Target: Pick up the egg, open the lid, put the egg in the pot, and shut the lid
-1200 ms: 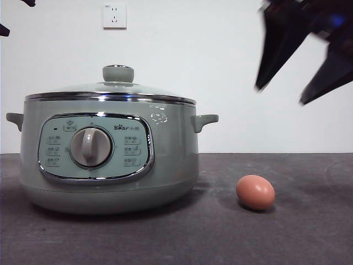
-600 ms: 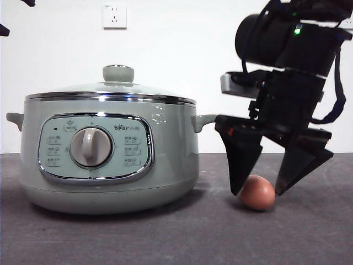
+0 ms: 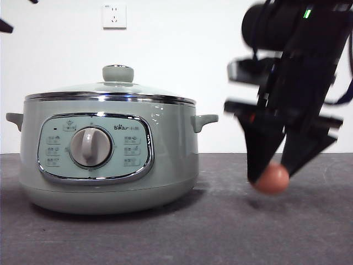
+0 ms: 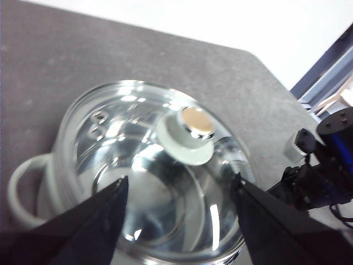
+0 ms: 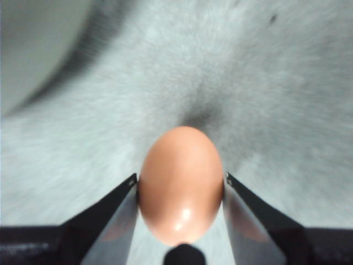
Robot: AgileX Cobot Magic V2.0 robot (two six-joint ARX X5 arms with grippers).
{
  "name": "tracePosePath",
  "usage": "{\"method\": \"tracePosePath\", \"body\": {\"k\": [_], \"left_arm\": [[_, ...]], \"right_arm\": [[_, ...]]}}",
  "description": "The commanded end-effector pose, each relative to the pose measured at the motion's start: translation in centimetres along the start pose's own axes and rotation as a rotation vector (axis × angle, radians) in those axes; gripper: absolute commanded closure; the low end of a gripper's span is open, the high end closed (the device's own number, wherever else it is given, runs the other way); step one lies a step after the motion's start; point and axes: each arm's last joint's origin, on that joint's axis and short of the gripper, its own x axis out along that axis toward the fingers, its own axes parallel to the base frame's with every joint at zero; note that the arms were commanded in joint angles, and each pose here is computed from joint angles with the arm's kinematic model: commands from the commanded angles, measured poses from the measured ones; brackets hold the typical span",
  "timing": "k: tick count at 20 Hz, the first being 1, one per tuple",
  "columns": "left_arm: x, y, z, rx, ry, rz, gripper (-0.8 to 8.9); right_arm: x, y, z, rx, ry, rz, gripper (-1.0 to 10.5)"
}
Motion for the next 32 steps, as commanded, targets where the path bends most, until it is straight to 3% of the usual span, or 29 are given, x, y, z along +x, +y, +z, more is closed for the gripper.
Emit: {"method": "tracePosePath", "body": {"k": [1, 8, 10, 16, 23, 26, 27, 32], "left_arm": [[0.7, -0.5, 0.6, 0.059, -0.045, -0.023, 4.91], [6.5, -2.7, 3.1, 0.212, 0.049, 0.031, 4.62], [8.9, -3.2, 3.4, 0.251, 0.096, 0.042, 4.62], [14.0, -3.6, 2.4, 0.298, 0.187, 0.07, 4.63], [15.5, -3.0, 1.4, 0.315, 0.243, 0.084, 4.82], [15.5, -3.0, 1.4, 0.341, 0.244, 0.08, 7.83], [15.5, -3.0, 1.4, 0.359, 0.244, 0.078, 8.28], [14.9, -3.3, 2.0, 0.377, 0.206, 0.083, 8.22]], "right_arm": [[-2.6, 0.0, -0.2, -0.008, -0.06, 0.0, 9.6], [-9.8, 0.0, -1.9, 0.007, -0.285, 0.024, 9.6], [-10.9, -0.2, -2.3, 0.014, -0.319, -0.017, 9.6], [-11.6, -0.4, -2.9, 0.021, -0.326, -0.042, 9.6], [-11.6, -0.4, -2.9, 0.044, -0.327, -0.039, 9.6], [-11.7, -0.4, -2.9, 0.044, -0.327, -0.039, 9.6], [-11.7, -0.4, -2.9, 0.045, -0.327, -0.038, 9.6], [-11.8, -0.3, -2.5, 0.058, -0.373, -0.016, 9.6]]}}
